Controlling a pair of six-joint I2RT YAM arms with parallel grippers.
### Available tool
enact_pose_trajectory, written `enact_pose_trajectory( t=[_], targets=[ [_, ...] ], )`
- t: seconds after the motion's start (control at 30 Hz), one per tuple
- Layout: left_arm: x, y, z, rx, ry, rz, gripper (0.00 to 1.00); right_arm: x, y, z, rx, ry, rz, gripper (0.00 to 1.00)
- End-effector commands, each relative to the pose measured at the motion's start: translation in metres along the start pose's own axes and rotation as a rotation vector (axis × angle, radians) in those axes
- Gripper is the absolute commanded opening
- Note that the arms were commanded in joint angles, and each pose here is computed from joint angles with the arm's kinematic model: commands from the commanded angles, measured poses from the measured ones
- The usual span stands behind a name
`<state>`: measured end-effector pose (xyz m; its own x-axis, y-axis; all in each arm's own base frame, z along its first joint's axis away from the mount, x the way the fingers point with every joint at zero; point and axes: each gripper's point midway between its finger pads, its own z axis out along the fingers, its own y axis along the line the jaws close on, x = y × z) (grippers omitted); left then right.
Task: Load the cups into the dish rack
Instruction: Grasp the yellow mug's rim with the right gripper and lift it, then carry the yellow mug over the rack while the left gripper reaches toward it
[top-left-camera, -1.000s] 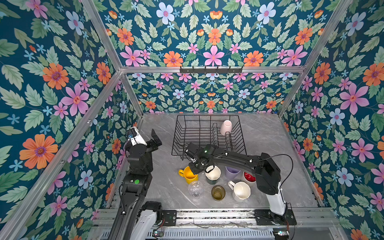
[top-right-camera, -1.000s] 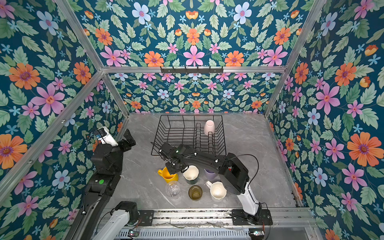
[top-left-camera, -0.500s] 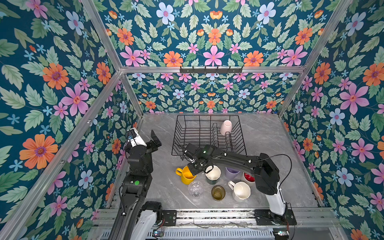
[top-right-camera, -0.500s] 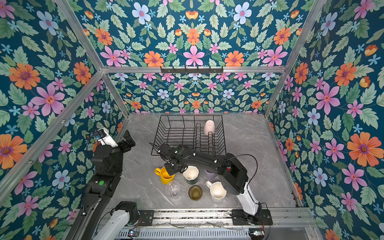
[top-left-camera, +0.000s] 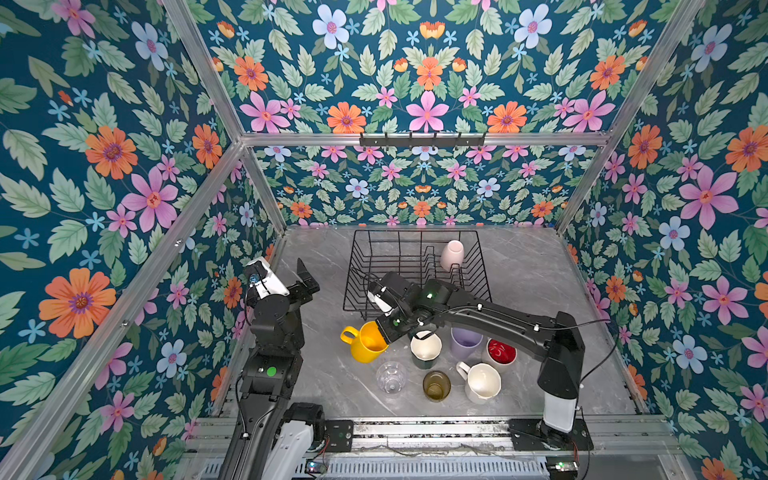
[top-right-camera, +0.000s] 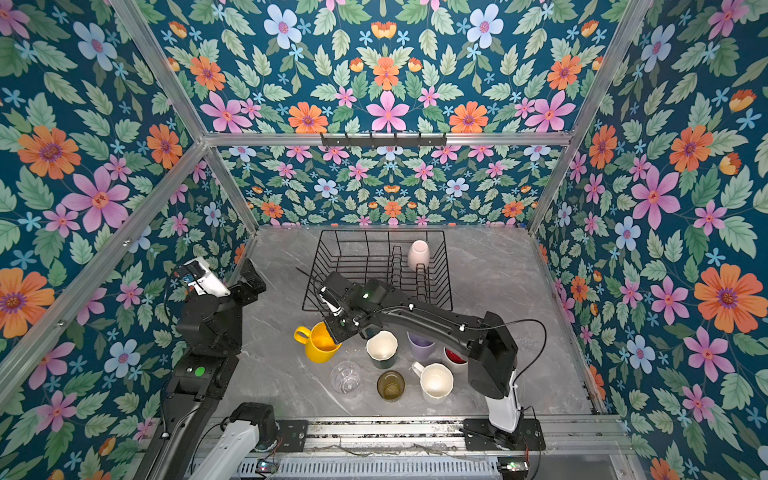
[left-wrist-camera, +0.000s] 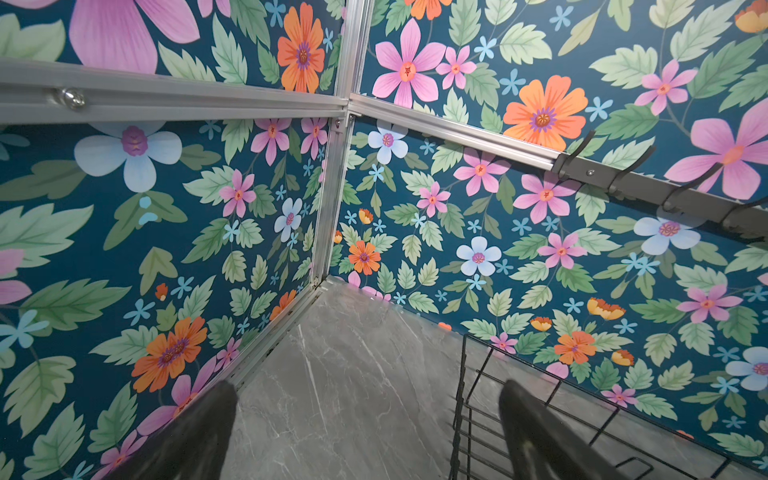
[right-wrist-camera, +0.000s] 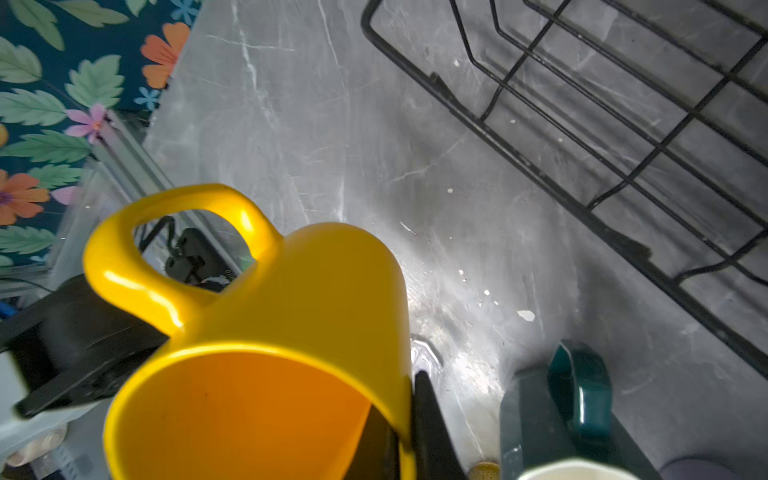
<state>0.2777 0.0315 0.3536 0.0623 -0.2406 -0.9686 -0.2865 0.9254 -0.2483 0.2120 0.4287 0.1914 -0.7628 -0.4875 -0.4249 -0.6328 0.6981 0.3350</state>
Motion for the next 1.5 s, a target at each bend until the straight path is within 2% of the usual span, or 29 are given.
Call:
enact_pose_trajectory(
  t=[0.0,0.07,0.23,0.43,0.57,0.73,1.0,1.23,1.47],
  targets=[
    [-0.013,-0.004,-0.003,0.027,-0.053,-0.025,0.99,-0.01,0.013,-0.022,-0.113,-0.046,0.011,0.0],
    [-0.016,-0.011,-0.006,0.075,-0.07,-0.029,0.99,-0.014,0.008,-0.032,-0.177,-0.067,0.068,0.0],
    [-0.014,-0.045,-0.014,0.287,-0.091,-0.031,0.99,-0.038,-0.023,-0.081,-0.308,-0.233,0.198,0.0],
    [-0.019,-0.107,-0.05,0.715,-0.155,-0.02,0.99,-0.057,-0.067,-0.134,-0.412,-0.397,0.314,0.0],
    [-0.009,-0.139,-0.072,0.962,-0.121,-0.017,1.0,-0.056,-0.1,-0.16,-0.44,-0.471,0.382,0.0],
    [0.005,-0.164,-0.097,1.217,-0.096,-0.019,1.0,-0.056,-0.123,-0.187,-0.473,-0.538,0.407,0.0],
    [0.006,-0.183,-0.129,1.511,-0.068,-0.05,1.0,-0.065,-0.116,-0.217,-0.547,-0.587,0.309,0.0],
    [0.009,-0.188,-0.131,1.572,-0.032,-0.067,0.99,-0.073,-0.088,-0.237,-0.673,-0.599,0.17,0.0],
    [0.007,-0.189,-0.141,1.652,-0.016,-0.076,0.99,-0.073,-0.055,-0.235,-0.728,-0.563,0.039,0.0]
  ],
)
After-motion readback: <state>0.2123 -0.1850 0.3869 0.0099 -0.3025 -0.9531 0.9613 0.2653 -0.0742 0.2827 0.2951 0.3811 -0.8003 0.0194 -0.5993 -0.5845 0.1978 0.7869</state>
